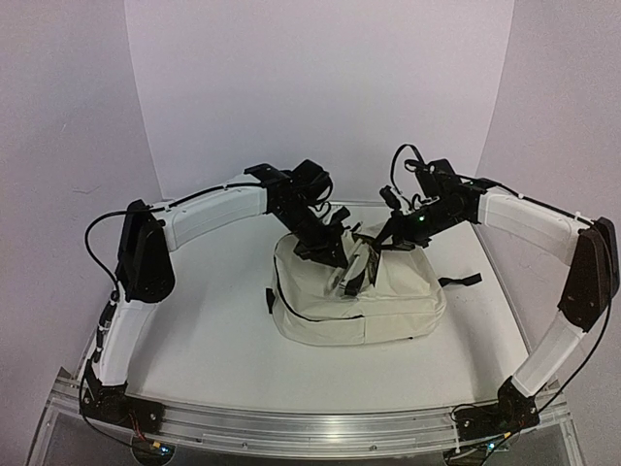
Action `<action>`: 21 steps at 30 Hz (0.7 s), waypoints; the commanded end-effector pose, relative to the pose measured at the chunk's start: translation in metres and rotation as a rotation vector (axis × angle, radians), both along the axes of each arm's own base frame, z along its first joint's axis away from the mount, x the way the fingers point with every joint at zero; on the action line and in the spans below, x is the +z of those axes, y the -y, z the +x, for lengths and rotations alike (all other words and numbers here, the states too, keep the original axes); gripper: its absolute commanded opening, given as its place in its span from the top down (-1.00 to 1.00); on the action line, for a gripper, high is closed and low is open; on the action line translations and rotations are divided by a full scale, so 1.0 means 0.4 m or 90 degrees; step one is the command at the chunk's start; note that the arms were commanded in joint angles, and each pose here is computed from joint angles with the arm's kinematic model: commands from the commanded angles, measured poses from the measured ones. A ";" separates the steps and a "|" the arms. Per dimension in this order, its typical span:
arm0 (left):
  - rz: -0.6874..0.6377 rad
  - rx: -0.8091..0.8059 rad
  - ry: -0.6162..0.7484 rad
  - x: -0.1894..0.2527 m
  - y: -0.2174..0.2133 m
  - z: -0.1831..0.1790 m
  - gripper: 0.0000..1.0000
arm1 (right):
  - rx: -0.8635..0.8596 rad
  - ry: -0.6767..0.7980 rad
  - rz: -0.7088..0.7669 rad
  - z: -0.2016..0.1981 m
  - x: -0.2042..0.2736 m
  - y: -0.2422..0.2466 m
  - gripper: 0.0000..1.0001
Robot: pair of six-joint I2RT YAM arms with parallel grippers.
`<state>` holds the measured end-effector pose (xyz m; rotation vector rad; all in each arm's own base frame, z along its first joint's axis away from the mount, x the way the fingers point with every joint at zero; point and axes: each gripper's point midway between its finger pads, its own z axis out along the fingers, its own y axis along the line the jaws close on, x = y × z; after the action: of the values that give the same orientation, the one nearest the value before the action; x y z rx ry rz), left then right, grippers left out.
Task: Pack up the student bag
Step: Pick up the stationery from the student bag, then place the stationery in the student bag.
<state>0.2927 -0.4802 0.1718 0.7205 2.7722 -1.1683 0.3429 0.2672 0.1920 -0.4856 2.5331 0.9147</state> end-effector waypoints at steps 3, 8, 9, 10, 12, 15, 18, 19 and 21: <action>-0.094 -0.022 0.069 0.123 0.066 0.043 1.00 | 0.057 0.071 0.069 -0.044 0.119 -0.038 1.00; -0.094 -0.010 0.044 0.086 0.083 0.058 0.99 | 0.057 0.079 0.065 -0.042 0.124 -0.037 1.00; -0.096 -0.014 0.039 0.081 0.084 0.054 1.00 | 0.055 0.080 0.063 -0.040 0.123 -0.036 1.00; -0.098 -0.018 0.035 0.078 0.085 0.049 1.00 | 0.054 0.079 0.062 -0.039 0.121 -0.035 1.00; -0.093 -0.007 0.039 0.075 0.078 0.053 1.00 | 0.056 0.075 0.065 -0.041 0.120 -0.038 1.00; -0.108 0.040 0.055 0.095 0.079 0.089 1.00 | 0.057 0.064 0.066 -0.045 0.110 -0.042 1.00; -0.127 0.118 0.082 0.128 0.093 0.152 0.99 | 0.057 0.055 0.070 -0.050 0.103 -0.048 1.00; -0.133 0.144 0.087 0.138 0.096 0.171 1.00 | 0.053 0.053 0.071 -0.049 0.103 -0.048 1.00; -0.157 0.195 0.085 0.156 0.104 0.212 0.99 | 0.046 0.053 0.075 -0.046 0.105 -0.050 1.00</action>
<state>0.3337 -0.5078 0.1554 0.5287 2.7300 -1.1979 0.3316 0.2719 0.1997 -0.5269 2.5057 0.9367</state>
